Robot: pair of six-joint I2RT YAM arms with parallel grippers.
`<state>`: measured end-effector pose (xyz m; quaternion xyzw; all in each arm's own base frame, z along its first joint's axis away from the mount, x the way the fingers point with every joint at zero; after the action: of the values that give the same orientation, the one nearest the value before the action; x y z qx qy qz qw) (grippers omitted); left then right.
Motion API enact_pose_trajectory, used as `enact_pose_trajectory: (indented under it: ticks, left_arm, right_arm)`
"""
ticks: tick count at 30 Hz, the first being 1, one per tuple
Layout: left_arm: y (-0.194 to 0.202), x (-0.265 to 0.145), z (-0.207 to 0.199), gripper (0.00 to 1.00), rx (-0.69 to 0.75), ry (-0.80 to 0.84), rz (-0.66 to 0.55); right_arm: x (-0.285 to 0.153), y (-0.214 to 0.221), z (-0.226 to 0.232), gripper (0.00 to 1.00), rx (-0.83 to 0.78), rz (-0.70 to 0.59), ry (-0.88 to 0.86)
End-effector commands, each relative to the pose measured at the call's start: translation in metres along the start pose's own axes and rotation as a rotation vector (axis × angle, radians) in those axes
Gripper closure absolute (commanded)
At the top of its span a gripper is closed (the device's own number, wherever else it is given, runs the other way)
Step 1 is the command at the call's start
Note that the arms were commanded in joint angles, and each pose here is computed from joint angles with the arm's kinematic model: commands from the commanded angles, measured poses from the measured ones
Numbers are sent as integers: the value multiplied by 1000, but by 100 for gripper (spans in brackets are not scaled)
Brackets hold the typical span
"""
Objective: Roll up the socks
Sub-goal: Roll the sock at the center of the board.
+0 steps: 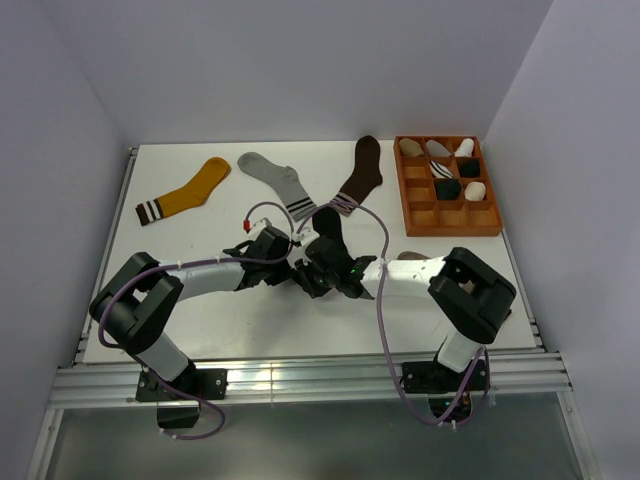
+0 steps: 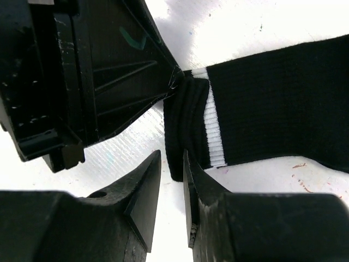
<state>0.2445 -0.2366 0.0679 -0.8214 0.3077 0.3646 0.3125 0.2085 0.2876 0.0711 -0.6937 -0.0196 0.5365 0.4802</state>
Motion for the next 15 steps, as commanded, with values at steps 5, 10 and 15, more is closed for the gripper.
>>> enact_pose_trajectory:
  ticks: [5, 10, 15]
  left_arm:
    - [8, 1, 35, 80, 55, -146, 25]
    - [8, 1, 35, 80, 59, -144, 29]
    - [9, 1, 35, 80, 61, -144, 30]
  right_arm:
    - [12, 19, 5, 68, -59, 102, 31]
    - [18, 35, 4, 68, -77, 183, 102]
    - [23, 47, 4, 67, -94, 250, 162]
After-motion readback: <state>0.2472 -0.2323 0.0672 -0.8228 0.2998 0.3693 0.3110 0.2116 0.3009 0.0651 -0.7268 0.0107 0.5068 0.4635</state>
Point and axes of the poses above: each gripper's point midway between its finger pads, its own x axis out along the fingers, its own z axis along the line the jaws close on, y = z × x, the point moved 6 cm from there along -x, back along the fingers, and after that the axes turned 12 degrees about -x, right-handed, at the moved point
